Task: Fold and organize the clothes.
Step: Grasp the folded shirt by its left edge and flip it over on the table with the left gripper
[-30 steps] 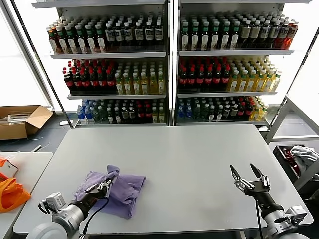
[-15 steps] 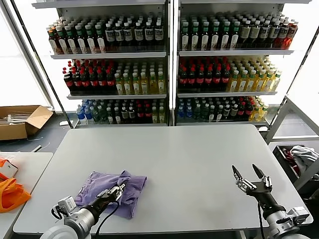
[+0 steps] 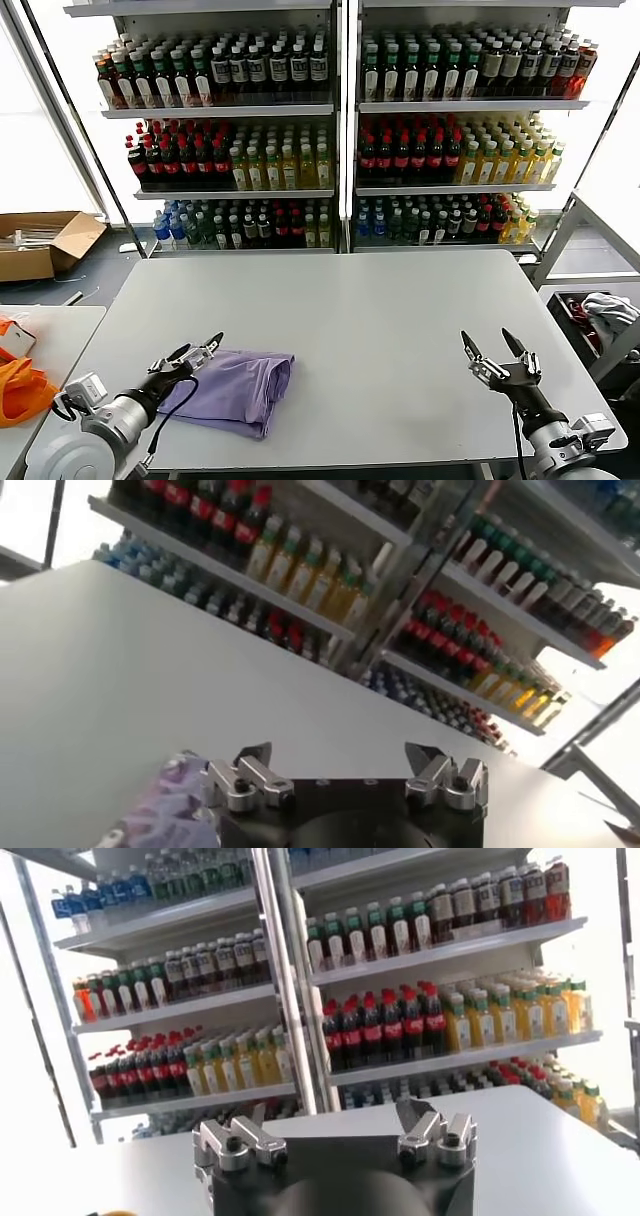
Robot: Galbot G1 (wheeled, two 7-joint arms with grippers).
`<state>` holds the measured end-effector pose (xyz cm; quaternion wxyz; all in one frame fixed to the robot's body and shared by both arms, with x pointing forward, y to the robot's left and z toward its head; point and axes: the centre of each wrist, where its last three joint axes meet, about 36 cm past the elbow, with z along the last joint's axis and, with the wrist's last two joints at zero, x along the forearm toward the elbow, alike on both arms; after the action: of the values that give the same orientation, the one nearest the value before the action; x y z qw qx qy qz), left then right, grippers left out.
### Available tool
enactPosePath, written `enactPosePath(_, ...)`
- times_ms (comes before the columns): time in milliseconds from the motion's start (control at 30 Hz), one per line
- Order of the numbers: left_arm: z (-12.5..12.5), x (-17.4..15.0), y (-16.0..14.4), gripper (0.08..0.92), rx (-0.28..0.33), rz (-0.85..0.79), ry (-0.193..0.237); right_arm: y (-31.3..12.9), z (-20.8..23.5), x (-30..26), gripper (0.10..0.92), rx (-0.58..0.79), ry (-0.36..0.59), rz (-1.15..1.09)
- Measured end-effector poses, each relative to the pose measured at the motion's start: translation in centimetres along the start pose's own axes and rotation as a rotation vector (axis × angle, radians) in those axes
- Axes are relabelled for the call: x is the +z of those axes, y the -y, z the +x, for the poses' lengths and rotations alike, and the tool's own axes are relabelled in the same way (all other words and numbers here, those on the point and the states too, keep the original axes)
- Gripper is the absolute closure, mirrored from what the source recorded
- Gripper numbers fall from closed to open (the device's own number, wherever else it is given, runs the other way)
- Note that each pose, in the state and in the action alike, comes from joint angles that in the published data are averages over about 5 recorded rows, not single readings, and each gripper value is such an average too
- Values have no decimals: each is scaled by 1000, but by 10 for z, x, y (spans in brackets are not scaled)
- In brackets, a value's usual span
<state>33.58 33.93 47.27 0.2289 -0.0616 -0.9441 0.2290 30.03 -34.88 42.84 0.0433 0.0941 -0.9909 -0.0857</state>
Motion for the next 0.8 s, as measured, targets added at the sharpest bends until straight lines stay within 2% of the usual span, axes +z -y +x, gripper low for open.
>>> enactPosePath(200, -7, 4, -40, 177, -122, -71, -12, -1, 0, 0, 200, -8, -10, 17)
enactPosePath(367, -10, 14, -63, 177, -193, -125, -39, -3, 2, 0, 200, -9, -13, 21)
enactPosePath(533, -12, 23, -73, 177, -220, -148, -61, -4, 2, -1, 200, -7, -11, 22)
enactPosePath(800, -18, 27, -71, 177, -217, -152, -72, -6, 3, -3, 200, -3, -4, 22)
